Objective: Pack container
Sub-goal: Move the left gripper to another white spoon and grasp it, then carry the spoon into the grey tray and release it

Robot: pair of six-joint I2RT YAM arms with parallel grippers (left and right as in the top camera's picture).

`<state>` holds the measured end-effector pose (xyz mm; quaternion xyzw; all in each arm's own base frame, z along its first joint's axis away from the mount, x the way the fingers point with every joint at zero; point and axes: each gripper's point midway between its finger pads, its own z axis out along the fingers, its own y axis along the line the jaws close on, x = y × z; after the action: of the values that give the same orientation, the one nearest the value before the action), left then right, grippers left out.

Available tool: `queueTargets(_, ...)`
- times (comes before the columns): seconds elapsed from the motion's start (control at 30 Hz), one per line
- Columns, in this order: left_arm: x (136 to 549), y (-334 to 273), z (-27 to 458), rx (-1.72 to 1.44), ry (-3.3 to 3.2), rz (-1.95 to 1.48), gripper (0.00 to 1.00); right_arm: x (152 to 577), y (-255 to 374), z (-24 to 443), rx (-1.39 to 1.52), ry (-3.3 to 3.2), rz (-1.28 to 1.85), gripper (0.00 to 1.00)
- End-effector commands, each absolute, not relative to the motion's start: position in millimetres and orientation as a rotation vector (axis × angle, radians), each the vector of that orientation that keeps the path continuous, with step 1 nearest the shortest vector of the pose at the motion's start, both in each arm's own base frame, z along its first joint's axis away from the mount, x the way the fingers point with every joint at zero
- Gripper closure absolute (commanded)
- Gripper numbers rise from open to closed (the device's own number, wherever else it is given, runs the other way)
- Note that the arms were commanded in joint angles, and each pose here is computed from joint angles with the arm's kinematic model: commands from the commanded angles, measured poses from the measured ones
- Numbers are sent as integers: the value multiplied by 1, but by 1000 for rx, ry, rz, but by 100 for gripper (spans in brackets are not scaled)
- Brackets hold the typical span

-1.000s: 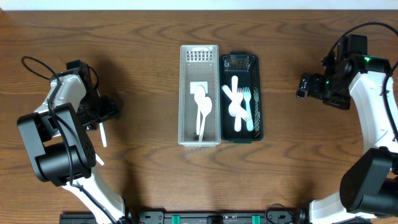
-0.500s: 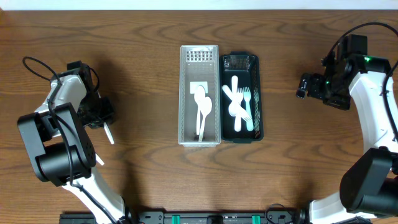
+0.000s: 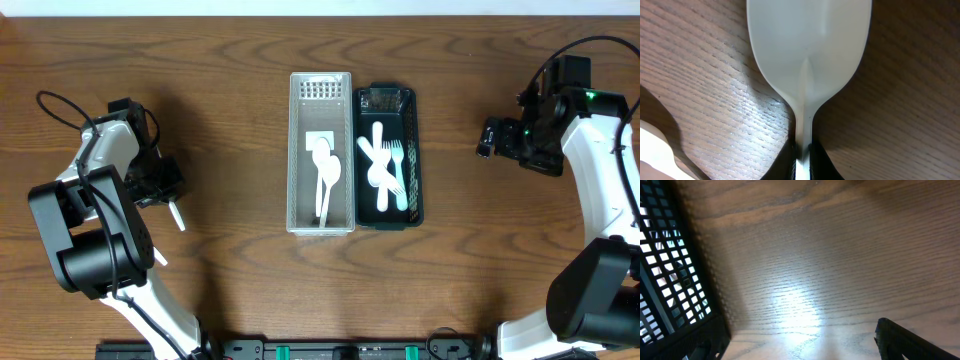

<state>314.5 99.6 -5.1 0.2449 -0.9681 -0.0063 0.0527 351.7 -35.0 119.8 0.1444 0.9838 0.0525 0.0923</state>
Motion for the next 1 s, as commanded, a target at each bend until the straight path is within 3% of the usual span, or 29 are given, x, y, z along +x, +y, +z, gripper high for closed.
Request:
queueTargets(0.0, 304, 102, -10, 767, -2905, -59, 94, 350, -33, 119, 412, 2927, 166, 1)
queueTargets(0.3, 329, 52, 80, 647, -3141, 43, 94, 349, -33, 119, 412, 2929, 166, 1)
queueTargets(0.63, 309, -105, 203, 124, -3527, 339, 94, 349, -33, 119, 413, 2930, 167, 1)
queueTargets(0.8, 298, -186, 215, -210, -3566, 535, 94, 349, -33, 119, 413, 2931, 167, 1)
queueTargets(0.97, 303, -224, 180, -342, -3499, 509, 94, 349, -33, 119, 413, 2931, 167, 1)
